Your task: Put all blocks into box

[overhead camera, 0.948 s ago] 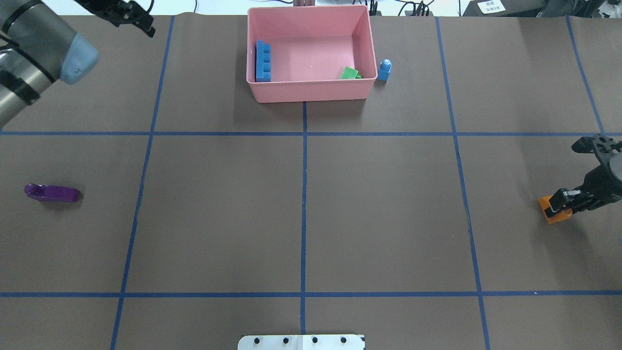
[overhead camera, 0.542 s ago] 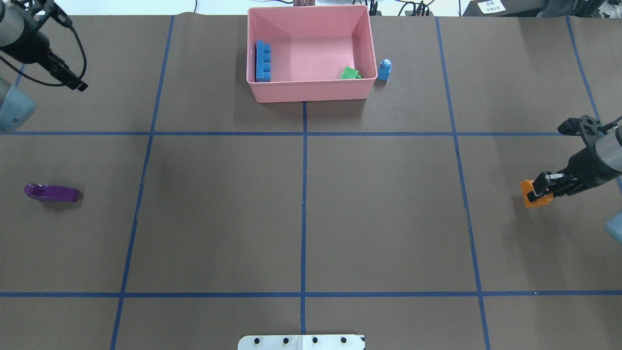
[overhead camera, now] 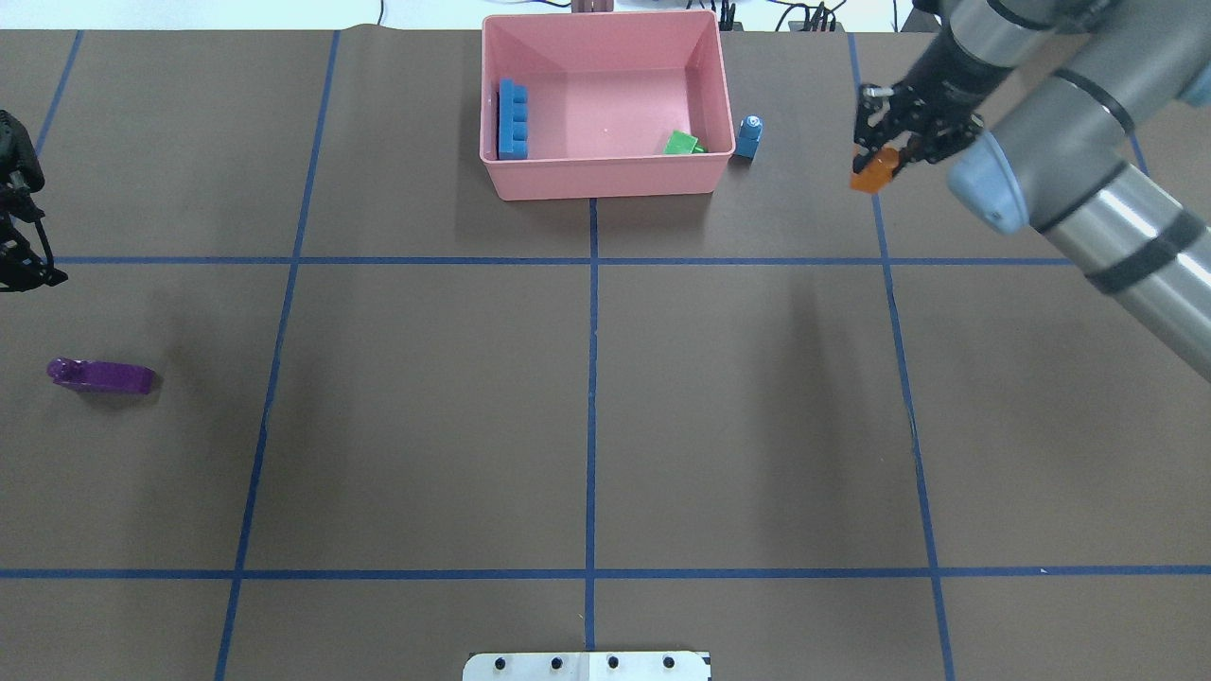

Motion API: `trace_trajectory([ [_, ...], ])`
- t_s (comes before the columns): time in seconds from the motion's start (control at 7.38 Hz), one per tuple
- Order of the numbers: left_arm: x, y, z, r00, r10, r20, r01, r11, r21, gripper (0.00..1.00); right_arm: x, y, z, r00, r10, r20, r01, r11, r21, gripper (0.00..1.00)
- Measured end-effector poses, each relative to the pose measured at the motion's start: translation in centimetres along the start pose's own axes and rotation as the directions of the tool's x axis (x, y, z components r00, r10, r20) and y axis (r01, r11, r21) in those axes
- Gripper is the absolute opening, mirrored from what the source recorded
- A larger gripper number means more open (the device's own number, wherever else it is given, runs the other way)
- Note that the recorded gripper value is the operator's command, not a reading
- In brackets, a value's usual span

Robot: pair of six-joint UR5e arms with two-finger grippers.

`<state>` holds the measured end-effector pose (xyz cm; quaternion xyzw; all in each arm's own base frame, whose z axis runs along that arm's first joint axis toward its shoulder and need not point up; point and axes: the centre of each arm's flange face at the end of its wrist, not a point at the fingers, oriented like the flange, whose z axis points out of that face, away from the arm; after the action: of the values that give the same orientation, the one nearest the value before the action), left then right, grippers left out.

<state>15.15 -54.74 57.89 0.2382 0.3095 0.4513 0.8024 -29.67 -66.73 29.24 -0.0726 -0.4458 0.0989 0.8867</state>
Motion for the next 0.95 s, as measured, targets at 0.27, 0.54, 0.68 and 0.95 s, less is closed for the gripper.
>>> trace_trajectory([
  [0.27, 2.2, 1.3, 0.2, 0.999, 0.036, -0.023, -0.036, 0.999, -0.008, 0.99, -12.2, -3.9, -1.3, 0.991, 0.133, 0.004, -0.133, 0.985, 0.107, 0.00],
  [0.54, 5.5, 0.8, 3.0, 0.991, 0.105, -0.076, -0.109, 0.993, -0.038, 0.99, -18.5, -4.5, 3.0, 0.979, 0.192, 0.067, -0.202, 0.954, 0.223, 0.00],
  [0.68, 7.5, 0.8, 4.0, 0.984, 0.150, -0.100, -0.156, 0.987, -0.050, 1.00, -20.4, -4.0, 4.5, 0.978, 0.191, 0.080, -0.205, 0.946, 0.250, 0.99],
  [0.95, 10.8, 1.3, 4.8, 0.966, 0.239, -0.103, -0.247, 0.966, -0.079, 1.00, -22.2, -3.0, 6.1, 0.981, 0.168, 0.092, -0.187, 0.943, 0.276, 1.00],
])
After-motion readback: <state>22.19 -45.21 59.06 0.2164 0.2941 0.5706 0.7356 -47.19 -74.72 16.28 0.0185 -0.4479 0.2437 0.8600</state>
